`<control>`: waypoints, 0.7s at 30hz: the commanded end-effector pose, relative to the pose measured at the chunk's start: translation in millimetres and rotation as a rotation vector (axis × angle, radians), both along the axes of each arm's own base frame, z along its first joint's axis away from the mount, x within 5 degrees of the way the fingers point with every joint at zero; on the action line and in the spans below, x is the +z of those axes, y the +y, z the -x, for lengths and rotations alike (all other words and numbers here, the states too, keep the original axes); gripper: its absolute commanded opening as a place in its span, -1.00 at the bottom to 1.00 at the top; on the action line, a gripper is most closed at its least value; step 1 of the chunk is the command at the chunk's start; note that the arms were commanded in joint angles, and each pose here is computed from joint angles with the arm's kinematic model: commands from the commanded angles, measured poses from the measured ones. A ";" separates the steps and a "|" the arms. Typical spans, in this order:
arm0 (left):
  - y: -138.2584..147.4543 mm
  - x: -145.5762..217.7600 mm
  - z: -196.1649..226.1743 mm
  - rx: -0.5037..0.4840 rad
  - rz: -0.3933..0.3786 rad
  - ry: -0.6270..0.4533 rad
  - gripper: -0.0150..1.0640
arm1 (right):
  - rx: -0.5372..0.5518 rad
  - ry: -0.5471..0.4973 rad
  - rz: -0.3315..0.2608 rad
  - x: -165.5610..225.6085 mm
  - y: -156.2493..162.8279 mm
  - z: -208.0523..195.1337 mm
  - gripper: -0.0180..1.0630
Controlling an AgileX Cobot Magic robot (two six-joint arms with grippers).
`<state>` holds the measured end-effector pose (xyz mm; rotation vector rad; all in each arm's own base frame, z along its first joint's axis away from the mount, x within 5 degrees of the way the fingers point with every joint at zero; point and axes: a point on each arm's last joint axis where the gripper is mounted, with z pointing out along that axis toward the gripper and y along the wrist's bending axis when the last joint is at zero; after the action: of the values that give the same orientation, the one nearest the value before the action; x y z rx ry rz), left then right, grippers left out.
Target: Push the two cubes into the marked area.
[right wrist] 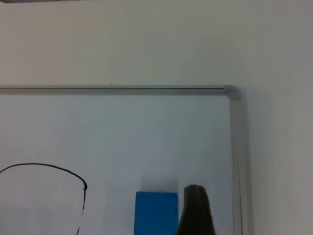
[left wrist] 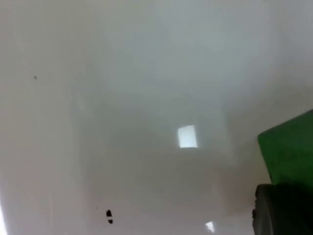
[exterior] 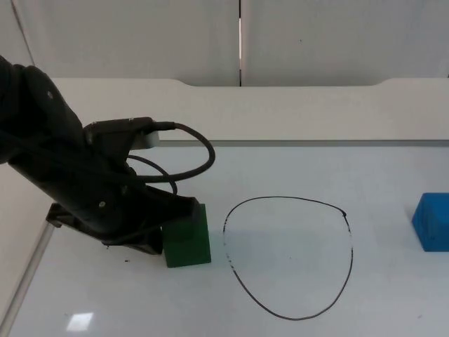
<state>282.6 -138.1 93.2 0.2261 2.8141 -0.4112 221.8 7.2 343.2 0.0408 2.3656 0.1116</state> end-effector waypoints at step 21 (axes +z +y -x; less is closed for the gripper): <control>-16.1 1.6 3.2 -0.028 -0.005 -0.058 -0.98 | 0.013 -0.012 0.001 2.9 1.5 0.1 0.07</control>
<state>279.7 -152.4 94.3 0.2980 2.7592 -0.3864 221.8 7.5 343.2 0.0430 2.3654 0.1168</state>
